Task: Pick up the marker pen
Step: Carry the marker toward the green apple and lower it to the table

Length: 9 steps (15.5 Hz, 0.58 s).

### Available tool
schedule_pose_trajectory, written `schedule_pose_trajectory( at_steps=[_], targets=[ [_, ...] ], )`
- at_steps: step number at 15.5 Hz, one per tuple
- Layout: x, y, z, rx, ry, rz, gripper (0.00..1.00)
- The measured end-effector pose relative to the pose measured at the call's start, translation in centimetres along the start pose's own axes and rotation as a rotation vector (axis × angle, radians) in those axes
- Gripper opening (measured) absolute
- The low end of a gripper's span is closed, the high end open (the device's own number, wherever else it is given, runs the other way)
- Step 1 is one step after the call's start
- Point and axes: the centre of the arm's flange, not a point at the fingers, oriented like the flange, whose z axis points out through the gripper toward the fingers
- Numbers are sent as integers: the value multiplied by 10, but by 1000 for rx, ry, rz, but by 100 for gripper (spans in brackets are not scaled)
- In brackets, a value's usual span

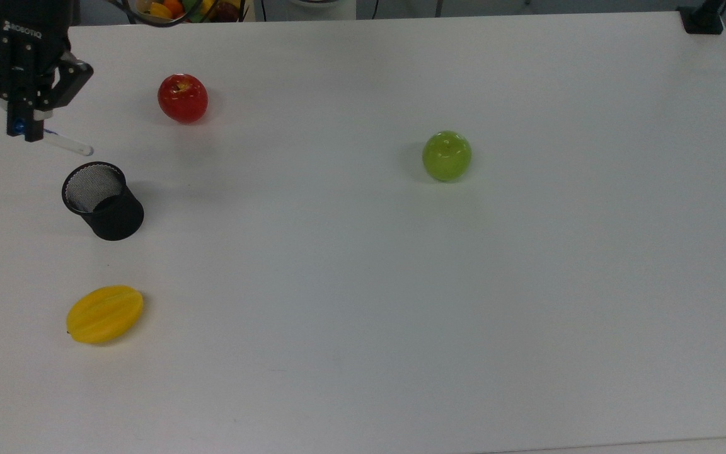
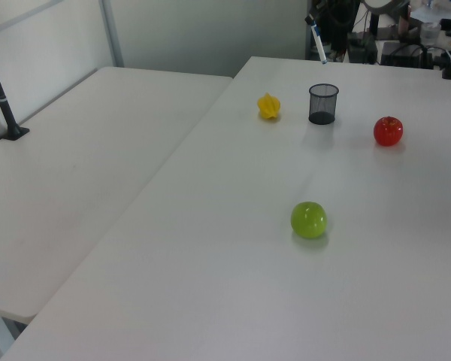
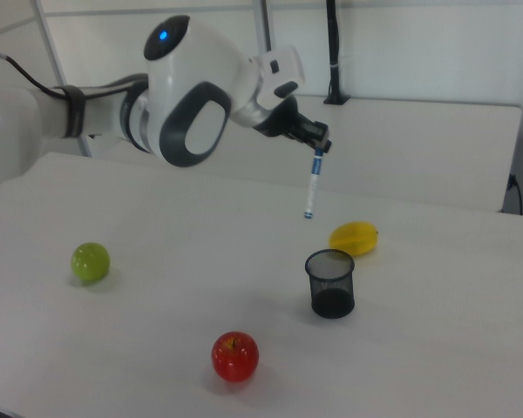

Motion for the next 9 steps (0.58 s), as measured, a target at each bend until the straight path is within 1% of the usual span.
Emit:
schedule_pose_trajectory(
  at_steps=[2,4,6,9],
  targets=[
    [5,-31,-9,51,-22,10,17],
    [5,-71,-12,103,-44,34,17],
    [-1,-115,-10,154,-75,46,17],
    [-21,-172,-6,209,-195,27,17]
  ],
)
